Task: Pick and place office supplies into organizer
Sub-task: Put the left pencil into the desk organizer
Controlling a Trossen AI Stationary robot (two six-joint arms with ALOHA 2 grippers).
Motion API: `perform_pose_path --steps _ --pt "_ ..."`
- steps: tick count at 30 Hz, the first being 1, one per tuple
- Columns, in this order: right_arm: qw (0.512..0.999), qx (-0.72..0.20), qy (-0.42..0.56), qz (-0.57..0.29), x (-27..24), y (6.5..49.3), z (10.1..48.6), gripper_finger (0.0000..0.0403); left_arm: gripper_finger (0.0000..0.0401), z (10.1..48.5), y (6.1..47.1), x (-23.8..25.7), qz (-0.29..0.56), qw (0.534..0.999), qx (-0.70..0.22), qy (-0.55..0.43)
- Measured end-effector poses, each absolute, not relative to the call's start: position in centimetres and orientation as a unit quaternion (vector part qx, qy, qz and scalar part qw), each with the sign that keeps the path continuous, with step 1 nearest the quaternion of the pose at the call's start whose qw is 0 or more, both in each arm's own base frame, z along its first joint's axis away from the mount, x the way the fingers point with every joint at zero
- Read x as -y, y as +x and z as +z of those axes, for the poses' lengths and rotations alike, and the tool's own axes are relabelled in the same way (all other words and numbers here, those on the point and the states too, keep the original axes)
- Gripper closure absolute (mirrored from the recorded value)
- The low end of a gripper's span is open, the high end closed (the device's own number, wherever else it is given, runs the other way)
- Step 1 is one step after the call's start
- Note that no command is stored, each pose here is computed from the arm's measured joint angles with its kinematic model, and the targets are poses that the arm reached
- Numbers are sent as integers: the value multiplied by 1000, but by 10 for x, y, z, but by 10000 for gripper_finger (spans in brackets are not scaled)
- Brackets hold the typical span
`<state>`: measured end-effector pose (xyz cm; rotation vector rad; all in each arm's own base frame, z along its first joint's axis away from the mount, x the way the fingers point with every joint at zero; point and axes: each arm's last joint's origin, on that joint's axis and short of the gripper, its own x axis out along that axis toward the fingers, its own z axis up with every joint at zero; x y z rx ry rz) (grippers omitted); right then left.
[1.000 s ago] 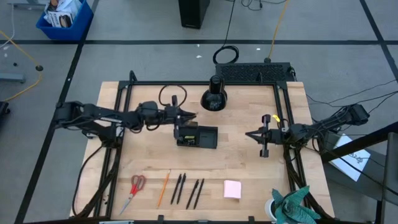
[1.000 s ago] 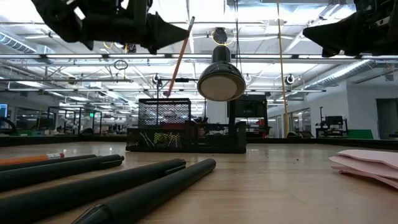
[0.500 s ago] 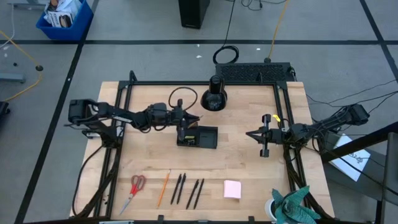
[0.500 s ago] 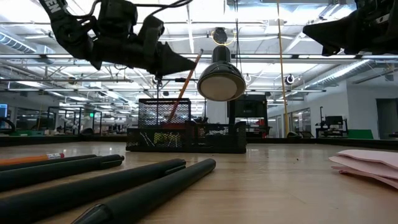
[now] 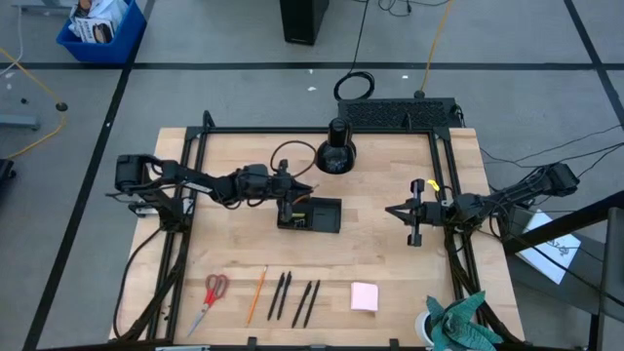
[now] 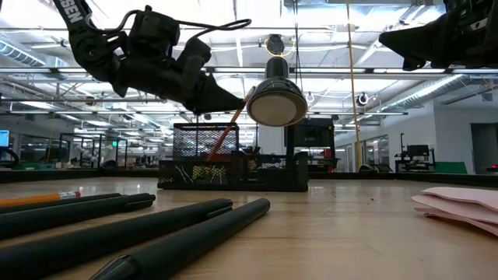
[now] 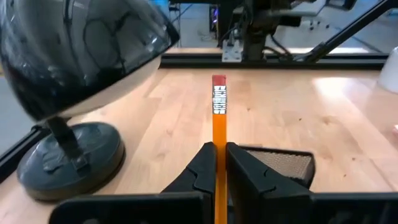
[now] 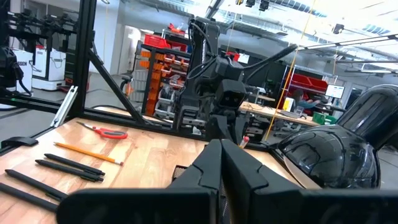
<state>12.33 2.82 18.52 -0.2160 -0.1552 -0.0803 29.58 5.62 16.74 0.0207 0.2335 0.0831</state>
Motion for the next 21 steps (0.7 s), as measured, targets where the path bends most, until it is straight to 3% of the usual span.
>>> perform_pose_path --steps 21 --pt "990 77 -108 -40 -28 123 185 399 368 162 294 -58 68 987 -142 -38"
